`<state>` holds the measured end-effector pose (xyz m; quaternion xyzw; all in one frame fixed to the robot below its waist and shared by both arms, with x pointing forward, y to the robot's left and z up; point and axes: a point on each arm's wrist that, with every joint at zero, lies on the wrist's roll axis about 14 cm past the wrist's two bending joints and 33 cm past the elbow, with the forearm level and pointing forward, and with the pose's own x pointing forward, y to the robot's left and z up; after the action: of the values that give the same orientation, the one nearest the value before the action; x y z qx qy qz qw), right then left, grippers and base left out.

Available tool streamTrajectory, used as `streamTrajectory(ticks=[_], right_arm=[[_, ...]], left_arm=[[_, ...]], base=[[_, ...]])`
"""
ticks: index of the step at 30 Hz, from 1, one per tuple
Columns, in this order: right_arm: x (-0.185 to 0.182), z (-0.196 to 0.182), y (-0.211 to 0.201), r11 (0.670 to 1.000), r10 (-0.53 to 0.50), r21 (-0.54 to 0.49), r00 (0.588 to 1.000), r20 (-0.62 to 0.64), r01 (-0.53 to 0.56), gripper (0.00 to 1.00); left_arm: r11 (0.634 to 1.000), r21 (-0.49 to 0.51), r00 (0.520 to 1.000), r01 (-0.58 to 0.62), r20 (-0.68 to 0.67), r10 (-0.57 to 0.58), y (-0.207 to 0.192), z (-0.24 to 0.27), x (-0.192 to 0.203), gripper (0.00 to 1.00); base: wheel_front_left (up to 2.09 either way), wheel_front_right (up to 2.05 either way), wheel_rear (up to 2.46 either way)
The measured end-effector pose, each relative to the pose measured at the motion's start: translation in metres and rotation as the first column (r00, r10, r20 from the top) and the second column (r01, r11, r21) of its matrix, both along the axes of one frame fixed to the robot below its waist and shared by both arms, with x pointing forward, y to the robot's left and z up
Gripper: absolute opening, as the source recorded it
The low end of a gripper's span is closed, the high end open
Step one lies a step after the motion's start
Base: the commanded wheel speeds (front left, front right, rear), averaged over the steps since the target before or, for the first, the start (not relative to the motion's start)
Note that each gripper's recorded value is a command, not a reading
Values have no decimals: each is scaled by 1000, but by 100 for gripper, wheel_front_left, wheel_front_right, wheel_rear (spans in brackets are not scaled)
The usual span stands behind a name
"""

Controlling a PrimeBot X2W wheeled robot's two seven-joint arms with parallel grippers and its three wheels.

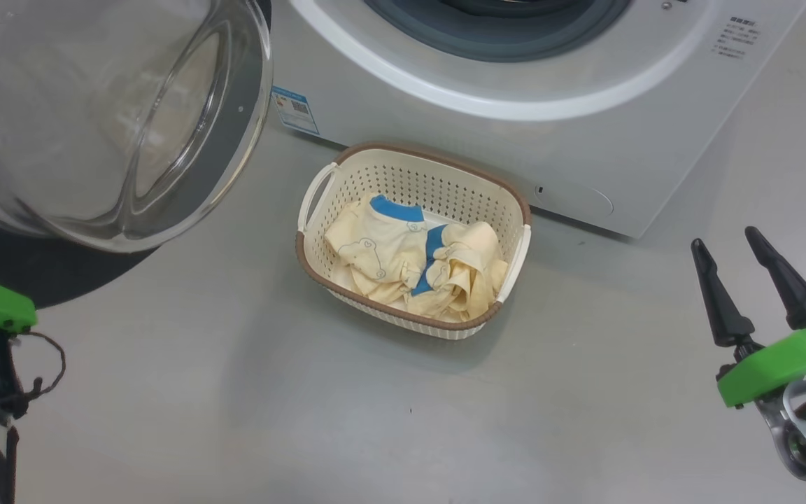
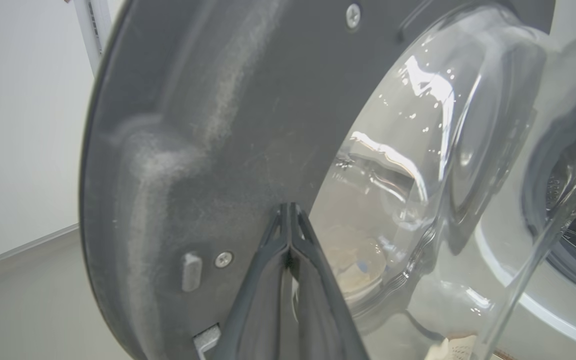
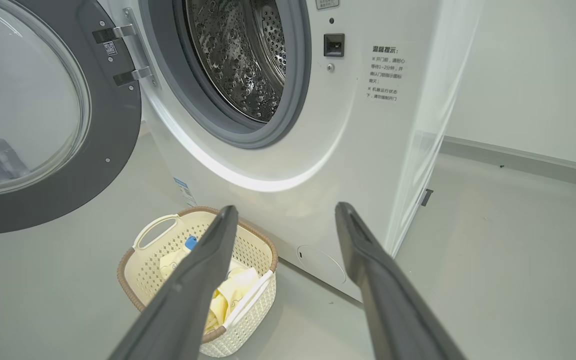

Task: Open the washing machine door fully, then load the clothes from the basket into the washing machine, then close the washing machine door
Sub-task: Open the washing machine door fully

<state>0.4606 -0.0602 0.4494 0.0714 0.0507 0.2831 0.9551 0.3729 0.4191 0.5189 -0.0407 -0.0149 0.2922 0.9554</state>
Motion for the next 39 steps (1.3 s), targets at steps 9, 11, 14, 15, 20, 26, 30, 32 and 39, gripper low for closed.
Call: streamTrajectory(ticks=[9, 11, 14, 15, 20, 26, 30, 32, 39], right_arm=[[10, -7, -3, 1000, -4, -2, 1000, -5, 4, 100], [12, -8, -3, 1000, -5, -1, 1000, -6, 5, 100], [14, -13, -4, 1000, -6, -3, 1000, -15, 5, 100], [14, -15, -4, 1000, -6, -3, 1000, -19, 5, 100], [17, -20, -5, 1000, -6, -5, 1000, -26, 5, 100], [26, -21, -5, 1000, -9, -1, 1000, -19, 9, 100], [27, -29, -7, 1000, -6, -15, 1000, -30, 6, 100], [28, -31, -8, 1000, -7, -16, 999, -33, 6, 100], [32, -19, -7, 1000, -10, -12, 1000, -3, 10, 100]], left_arm=[[999, 19, 998, -41, -38, 42, 23, -3, 10, 0], [998, 31, 997, -51, -48, 52, 29, -2, 12, 0], [997, 39, 996, -69, -50, 71, 38, 1, 15, 0], [996, 42, 996, -75, -50, 77, 41, 2, 16, 0], [994, 45, 993, -95, -59, 98, 50, 1, 20, 0], [993, 58, 990, -101, -89, 106, 60, -2, 24, 0], [993, 47, 989, -109, -98, 113, 64, -5, 30, 0], [993, 43, 988, -111, -100, 115, 65, -6, 32, 0], [994, 11, 992, -106, -63, 107, 64, -2, 30, 0]], base=[[0, 0, 0], [0, 0, 0], [0, 0, 0], [0, 0, 0], [0, 0, 0], [0, 0, 0], [0, 0, 0], [0, 0, 0], [0, 0, 0]])
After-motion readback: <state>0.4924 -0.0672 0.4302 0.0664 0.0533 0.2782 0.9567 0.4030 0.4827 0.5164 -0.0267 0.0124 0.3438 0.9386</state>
